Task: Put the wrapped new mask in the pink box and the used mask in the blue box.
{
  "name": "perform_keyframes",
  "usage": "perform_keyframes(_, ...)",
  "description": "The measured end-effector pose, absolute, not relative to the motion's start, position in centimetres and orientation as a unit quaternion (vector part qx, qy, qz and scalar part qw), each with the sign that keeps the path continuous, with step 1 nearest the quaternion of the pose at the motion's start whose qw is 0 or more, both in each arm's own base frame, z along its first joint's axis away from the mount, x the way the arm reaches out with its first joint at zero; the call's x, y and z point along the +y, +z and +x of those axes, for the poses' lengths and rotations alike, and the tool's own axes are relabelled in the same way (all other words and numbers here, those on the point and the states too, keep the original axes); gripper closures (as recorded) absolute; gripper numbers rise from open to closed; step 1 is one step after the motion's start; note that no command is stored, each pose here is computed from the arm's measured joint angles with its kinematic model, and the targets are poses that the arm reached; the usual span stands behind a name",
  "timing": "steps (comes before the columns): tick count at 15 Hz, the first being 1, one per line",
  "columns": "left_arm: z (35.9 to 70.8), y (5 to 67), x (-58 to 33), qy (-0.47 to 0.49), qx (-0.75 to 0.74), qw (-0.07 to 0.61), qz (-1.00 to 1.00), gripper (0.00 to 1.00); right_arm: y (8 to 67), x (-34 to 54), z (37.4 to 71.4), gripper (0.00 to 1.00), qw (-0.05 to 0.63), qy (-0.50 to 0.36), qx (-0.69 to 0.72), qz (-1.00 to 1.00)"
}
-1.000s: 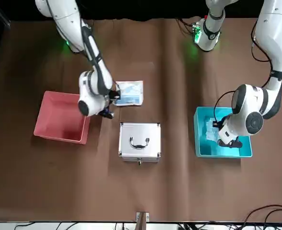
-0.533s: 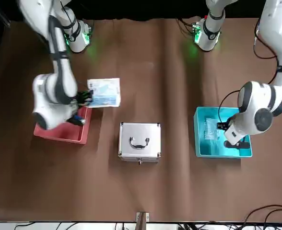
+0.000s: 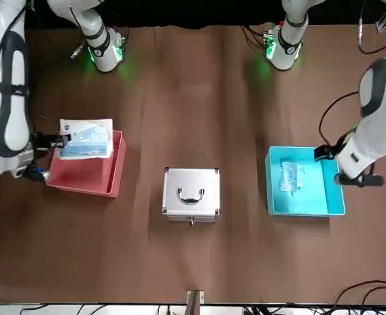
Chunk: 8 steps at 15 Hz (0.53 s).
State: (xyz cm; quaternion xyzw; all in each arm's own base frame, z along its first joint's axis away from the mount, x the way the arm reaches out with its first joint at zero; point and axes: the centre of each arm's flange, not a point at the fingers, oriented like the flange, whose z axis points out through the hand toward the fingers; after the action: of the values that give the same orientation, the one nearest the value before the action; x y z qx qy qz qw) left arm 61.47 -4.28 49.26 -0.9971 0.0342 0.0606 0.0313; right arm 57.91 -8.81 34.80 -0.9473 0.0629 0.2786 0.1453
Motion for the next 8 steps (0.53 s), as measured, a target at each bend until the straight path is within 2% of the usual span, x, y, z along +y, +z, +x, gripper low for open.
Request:
perform_keyframes(4,60.0,55.4,-3.8,0.071,0.030,0.036,-0.996,0.00,32.2,-11.2,58.3,0.98,0.146,0.264,0.028,-0.953)
perform_keyframes(8,60.1,57.5,-2.2,0.062,0.006,0.004,-0.998,0.00,28.1,-11.9,58.2,0.98,0.136,0.288,0.021,-0.948)
